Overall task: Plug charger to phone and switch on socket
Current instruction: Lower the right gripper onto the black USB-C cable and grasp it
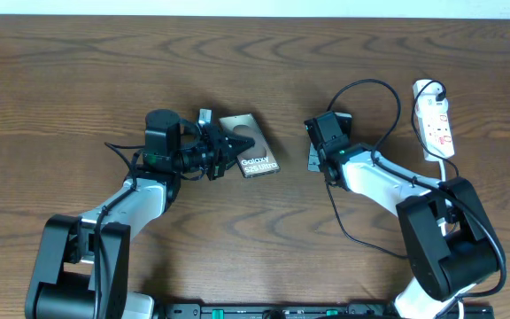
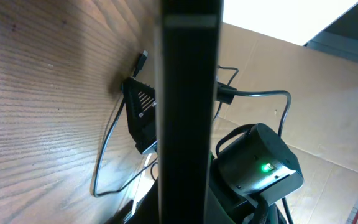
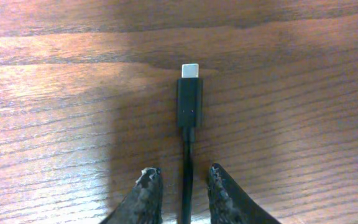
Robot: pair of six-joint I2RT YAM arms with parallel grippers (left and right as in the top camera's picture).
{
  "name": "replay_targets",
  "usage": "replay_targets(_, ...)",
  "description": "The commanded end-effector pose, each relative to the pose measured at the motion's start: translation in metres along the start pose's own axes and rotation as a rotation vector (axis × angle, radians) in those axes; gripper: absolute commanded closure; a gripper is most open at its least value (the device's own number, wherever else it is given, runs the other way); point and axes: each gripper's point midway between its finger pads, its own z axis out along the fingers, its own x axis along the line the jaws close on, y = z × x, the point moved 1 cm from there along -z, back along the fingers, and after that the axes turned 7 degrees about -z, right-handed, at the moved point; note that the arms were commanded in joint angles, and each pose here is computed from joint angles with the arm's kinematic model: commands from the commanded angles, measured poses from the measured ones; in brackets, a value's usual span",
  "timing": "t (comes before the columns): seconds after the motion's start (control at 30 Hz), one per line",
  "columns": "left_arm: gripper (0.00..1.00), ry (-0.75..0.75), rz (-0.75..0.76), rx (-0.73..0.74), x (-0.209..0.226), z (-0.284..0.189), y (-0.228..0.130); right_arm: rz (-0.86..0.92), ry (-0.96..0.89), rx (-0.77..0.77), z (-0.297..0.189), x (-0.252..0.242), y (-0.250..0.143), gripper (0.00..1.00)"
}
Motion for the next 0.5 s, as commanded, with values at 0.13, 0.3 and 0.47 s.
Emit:
replay_targets(0.13,0.93,-0.022,0.051,0.032,-0.0106,-0.0013,-0.0066,-0.034,-0.043,0.155,0.0238,-0.0164,-0.0505,0.88)
replay_targets(0.3,0.93,-0.023,0.052,0.043,-0.0108,-0.0014,-0.0083,-0.035,-0.045,0.16,0.024,-0.0173,-0.053,0.99)
replay_targets(0.47,0.92,-0.023,0.052,0.046,-0.0108,-0.0014,-0.0088,-0.036,-0.001,0.168,0.0225,-0.0096,-0.0518,0.99)
